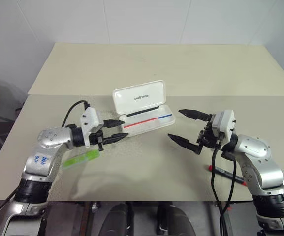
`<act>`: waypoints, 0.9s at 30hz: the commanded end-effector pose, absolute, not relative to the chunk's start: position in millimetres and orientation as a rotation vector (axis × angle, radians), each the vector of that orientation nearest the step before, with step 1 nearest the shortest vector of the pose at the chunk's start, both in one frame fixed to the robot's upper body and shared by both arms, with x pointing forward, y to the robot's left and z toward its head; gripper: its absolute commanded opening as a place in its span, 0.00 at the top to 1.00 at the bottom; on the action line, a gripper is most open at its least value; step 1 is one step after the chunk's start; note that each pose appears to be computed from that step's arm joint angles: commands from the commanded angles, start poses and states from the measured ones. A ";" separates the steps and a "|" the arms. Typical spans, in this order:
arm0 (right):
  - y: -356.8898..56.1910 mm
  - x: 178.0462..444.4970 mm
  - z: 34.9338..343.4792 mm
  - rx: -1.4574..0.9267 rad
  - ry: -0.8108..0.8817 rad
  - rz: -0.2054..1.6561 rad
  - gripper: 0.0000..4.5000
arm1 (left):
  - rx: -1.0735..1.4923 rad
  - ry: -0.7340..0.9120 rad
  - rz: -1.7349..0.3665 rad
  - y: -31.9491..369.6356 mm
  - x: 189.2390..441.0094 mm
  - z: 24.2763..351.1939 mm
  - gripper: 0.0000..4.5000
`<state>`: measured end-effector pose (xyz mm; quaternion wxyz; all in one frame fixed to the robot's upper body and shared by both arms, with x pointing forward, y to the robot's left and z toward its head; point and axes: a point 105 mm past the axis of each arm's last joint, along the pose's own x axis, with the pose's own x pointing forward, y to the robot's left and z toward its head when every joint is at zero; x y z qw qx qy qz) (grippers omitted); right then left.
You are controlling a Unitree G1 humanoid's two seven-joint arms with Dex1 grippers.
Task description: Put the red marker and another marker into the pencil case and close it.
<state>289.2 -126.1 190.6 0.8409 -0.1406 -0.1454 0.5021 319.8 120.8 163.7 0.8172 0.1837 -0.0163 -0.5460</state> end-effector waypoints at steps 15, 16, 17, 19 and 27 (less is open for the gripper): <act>-131.8 270.0 212.3 -0.447 -0.318 1.147 0.00 | 0.516 0.125 -1.200 99.6 354.3 129.2 0.52; -137.0 267.7 212.4 -0.460 -0.298 1.154 0.00 | 0.524 0.137 -1.204 98.8 355.1 127.4 0.52; -142.6 265.3 212.3 -0.474 -0.278 1.160 0.00 | 0.532 0.151 -1.207 98.4 355.7 125.5 0.52; -153.1 261.4 210.7 -0.493 -0.237 1.165 0.00 | 0.548 0.171 -1.211 98.3 357.2 122.8 0.52; -188.3 261.1 207.9 -0.550 -0.159 1.085 0.00 | 0.566 0.332 -1.262 98.3 352.7 108.9 0.52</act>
